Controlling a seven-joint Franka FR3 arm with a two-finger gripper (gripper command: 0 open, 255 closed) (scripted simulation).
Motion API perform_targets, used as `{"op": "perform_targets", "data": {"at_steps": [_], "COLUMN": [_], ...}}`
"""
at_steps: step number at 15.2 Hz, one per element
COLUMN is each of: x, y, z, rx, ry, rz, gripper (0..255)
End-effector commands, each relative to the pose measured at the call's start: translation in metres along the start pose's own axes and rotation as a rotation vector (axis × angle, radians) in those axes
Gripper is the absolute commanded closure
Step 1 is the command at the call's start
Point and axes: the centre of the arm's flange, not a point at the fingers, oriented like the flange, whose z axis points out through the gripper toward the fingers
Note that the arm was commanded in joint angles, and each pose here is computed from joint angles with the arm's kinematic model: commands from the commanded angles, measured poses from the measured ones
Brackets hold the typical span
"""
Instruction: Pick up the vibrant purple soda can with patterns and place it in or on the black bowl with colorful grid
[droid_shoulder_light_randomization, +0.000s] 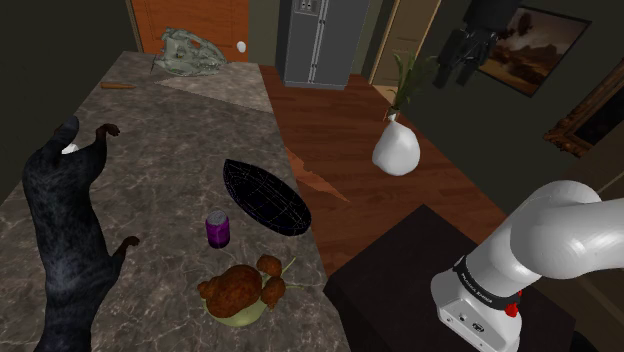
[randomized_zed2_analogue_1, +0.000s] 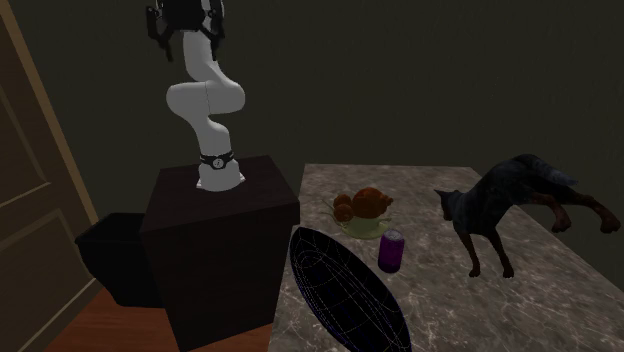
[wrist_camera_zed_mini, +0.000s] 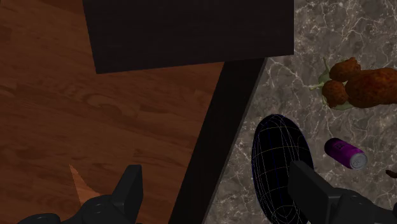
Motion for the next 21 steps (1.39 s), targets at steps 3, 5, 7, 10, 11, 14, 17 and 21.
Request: {"op": "perform_targets", "data": {"at_steps": [3, 5, 7, 10, 11, 14, 17, 21], "x": [0.006, 0.013, 0.02, 0.03, 0.033, 0.044, 0.055, 0.07], "y": [-0.019, -0.038, -0.057, -0.085, -0.094, -0.122, -0.15, -0.188], "z": [0.017, 0.034, 0.052, 0.078, 0.086, 0.112, 0.138, 0.172], "rx": [0.0, -0.001, -0.001, -0.002, -0.002, -0.003, -0.004, -0.005], "ry": [0.001, 0.002, 0.003, 0.005, 0.005, 0.007, 0.008, 0.011], "rz": [0.005, 0.01, 0.015, 0.022, 0.025, 0.032, 0.039, 0.049], "gripper": [0, 0, 0, 0, 0, 0, 0, 0]}}
